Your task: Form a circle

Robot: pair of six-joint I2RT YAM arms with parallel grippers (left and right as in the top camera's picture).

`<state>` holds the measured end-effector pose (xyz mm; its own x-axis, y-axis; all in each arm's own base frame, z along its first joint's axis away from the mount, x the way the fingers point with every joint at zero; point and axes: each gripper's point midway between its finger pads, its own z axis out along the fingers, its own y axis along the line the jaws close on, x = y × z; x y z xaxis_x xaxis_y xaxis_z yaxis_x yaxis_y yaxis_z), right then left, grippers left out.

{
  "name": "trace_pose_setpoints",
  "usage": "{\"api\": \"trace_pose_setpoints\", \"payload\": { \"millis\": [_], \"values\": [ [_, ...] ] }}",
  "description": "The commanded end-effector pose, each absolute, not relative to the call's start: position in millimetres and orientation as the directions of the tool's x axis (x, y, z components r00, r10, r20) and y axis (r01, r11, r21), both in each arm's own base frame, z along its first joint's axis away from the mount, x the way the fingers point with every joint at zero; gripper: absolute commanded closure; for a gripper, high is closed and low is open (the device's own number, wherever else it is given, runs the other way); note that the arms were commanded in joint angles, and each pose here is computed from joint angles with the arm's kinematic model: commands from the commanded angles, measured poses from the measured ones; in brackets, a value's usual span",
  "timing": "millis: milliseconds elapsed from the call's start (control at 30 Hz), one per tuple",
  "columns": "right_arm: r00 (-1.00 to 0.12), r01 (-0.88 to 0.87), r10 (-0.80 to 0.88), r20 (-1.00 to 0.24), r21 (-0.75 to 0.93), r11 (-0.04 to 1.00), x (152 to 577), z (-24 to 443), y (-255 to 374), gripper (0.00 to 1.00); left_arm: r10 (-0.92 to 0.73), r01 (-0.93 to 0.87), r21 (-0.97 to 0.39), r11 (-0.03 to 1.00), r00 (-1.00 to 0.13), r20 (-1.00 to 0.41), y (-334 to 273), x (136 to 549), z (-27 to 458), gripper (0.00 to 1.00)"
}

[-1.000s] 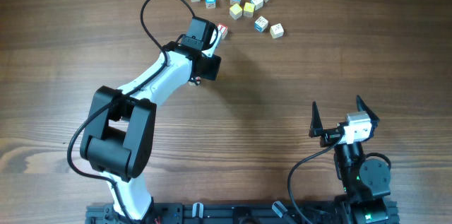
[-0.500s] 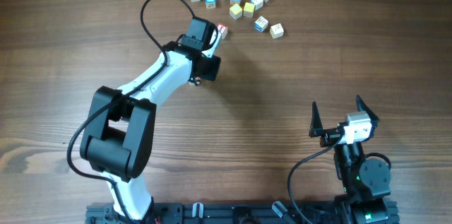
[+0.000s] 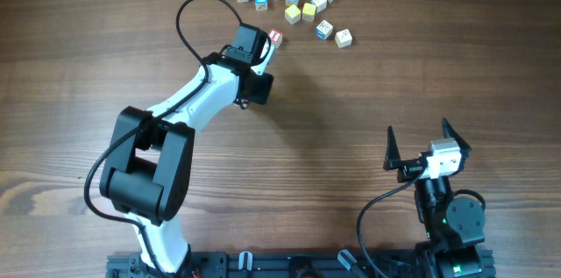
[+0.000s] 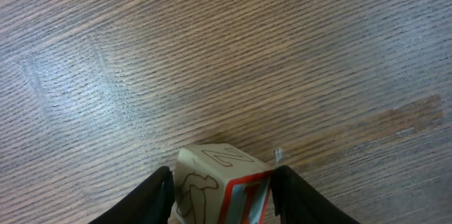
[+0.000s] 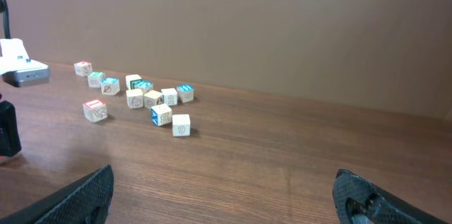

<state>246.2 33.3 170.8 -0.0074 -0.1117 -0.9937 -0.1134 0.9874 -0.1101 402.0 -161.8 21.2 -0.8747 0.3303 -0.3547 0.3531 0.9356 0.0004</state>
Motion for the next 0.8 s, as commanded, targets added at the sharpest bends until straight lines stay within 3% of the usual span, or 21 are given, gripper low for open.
{"api": "trace_pose_setpoints", "payload": {
  "millis": [0, 133, 333, 533, 600, 667, 767],
  "values": [
    [0.002, -0.116, -0.106, -0.994, -0.105, 0.988, 246.0, 172.8, 33.4, 0.00, 0.342, 0.357, 0.019, 0.934, -0.877, -0.338, -157.3, 400.3, 13.8, 0.53],
    [0.002, -0.116, -0.106, -0.994, -0.105, 0.988, 246.0, 172.8, 33.4, 0.00, 0.340, 0.357, 0.018, 0.934, -0.873, -0.349, -158.4, 402.7, 14.9, 0.53],
    [0.002, -0.116, -0.106, -0.994, -0.105, 0.988, 246.0, 172.8, 33.4, 0.00, 0.339, 0.356, 0.018, 0.934, -0.871, -0.354, -158.9, 403.8, 15.4, 0.33],
    [0.002, -0.116, -0.105, -0.994, -0.105, 0.988, 246.0, 172.8, 33.4, 0.00, 0.336, 0.356, 0.018, 0.934, -0.864, -0.375, -160.6, 408.6, 17.4, 0.31],
    [0.002, -0.116, -0.106, -0.994, -0.105, 0.988, 246.0, 172.8, 33.4, 0.00, 0.334, 0.355, 0.018, 0.935, -0.860, -0.385, -161.4, 410.9, 19.2, 0.35],
    [0.002, -0.116, -0.105, -0.994, -0.105, 0.988, 246.0, 172.8, 33.4, 0.00, 0.332, 0.352, 0.022, 0.936, -0.855, -0.399, -161.4, 414.0, 24.7, 0.51],
    [0.002, -0.116, -0.106, -0.994, -0.105, 0.988, 246.0, 172.8, 33.4, 0.00, 0.309, 0.335, 0.028, 0.942, -0.829, -0.467, -163.0, 424.4, 54.6, 0.53]
  ]
}}
